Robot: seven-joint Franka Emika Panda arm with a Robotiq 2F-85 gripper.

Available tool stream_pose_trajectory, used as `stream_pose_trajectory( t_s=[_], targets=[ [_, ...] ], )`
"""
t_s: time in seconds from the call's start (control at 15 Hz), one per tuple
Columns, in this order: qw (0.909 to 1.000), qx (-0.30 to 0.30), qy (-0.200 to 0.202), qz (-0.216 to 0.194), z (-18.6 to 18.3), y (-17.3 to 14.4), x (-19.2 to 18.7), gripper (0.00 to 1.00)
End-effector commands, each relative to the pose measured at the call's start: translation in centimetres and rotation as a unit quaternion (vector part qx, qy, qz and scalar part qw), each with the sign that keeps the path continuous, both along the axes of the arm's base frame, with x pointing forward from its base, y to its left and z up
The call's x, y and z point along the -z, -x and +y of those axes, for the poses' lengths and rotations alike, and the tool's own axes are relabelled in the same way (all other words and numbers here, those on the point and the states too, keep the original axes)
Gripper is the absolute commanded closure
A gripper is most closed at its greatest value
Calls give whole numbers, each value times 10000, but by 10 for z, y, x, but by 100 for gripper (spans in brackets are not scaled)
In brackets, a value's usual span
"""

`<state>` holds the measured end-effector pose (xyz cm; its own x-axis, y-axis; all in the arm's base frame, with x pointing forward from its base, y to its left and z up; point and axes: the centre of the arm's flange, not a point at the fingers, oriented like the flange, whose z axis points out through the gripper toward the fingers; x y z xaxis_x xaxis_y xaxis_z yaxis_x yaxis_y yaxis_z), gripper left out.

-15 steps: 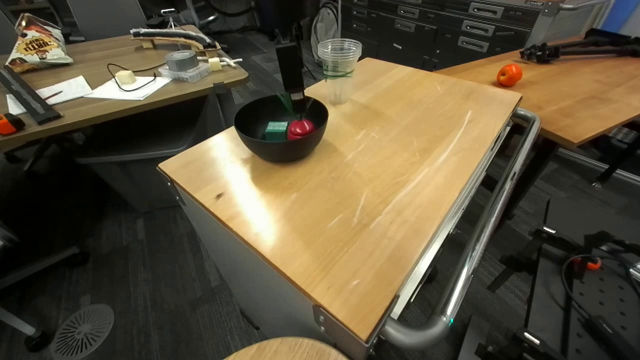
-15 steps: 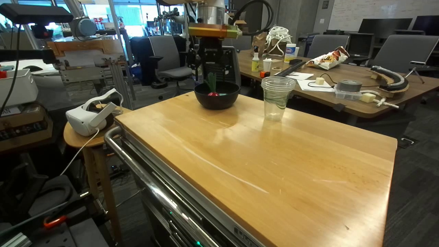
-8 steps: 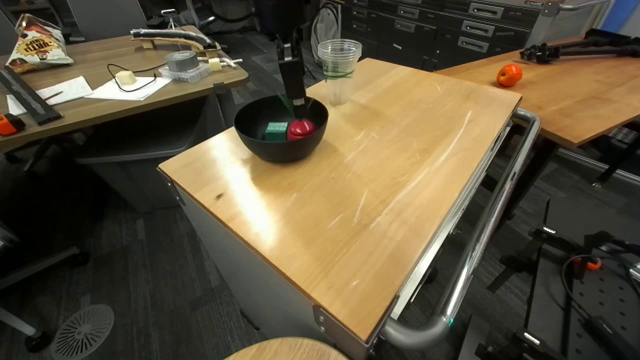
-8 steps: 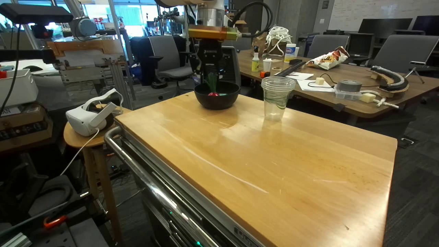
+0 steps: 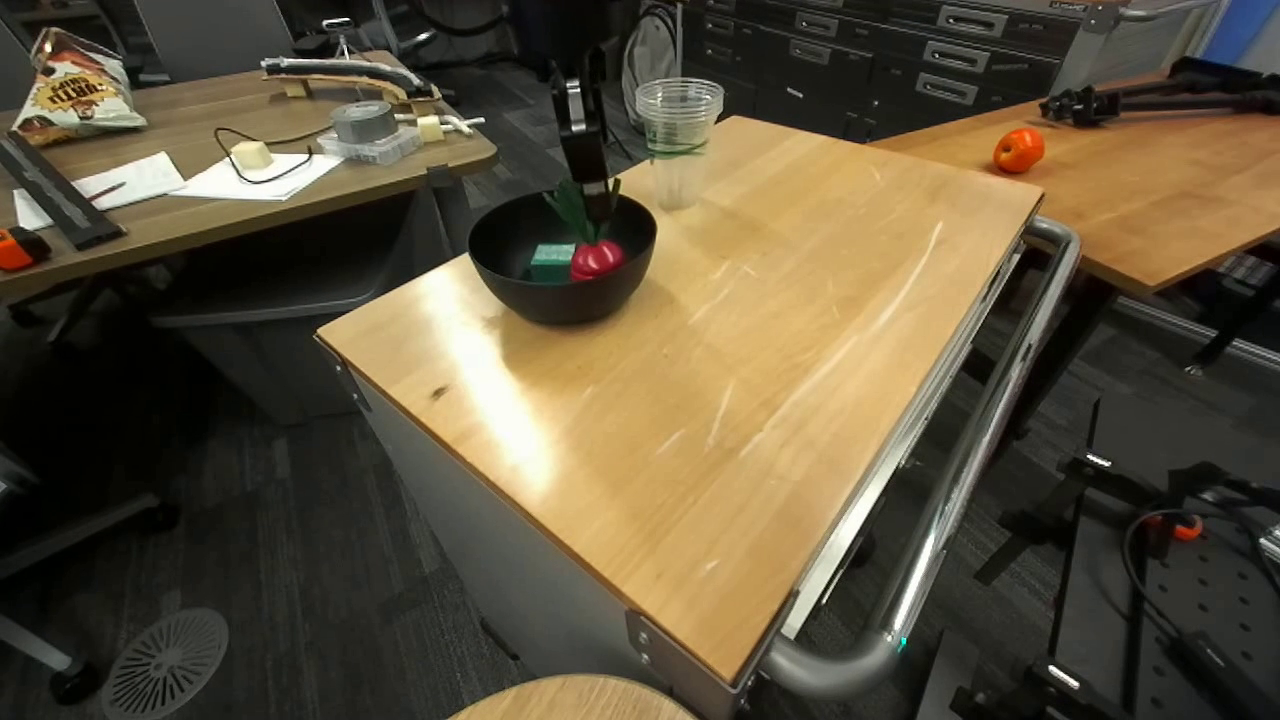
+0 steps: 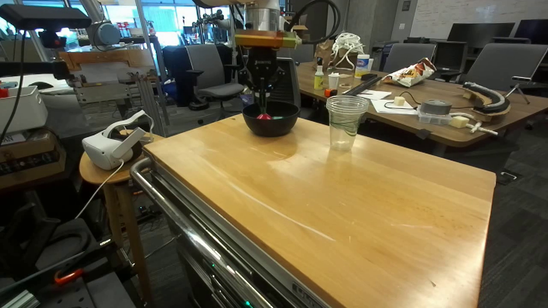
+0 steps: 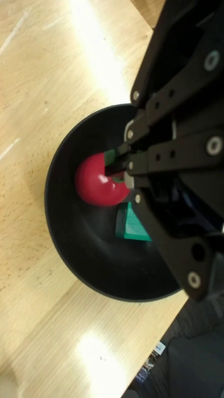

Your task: Stack the cups then put the radish toy and the green block on the table

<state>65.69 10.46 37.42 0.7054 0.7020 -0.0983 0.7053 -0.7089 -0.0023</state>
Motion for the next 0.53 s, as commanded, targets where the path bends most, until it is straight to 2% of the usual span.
stream_pose_trajectory(
  t_s=[0.0, 0.13, 0.47],
  targets=[
    [9997, -203, -112, -121, -8, 30, -23, 99],
    [9992, -358, -109, -121, -12, 53, -42, 99],
    [9965, -717, 47, -415, -21, 123, -93, 99]
  ],
)
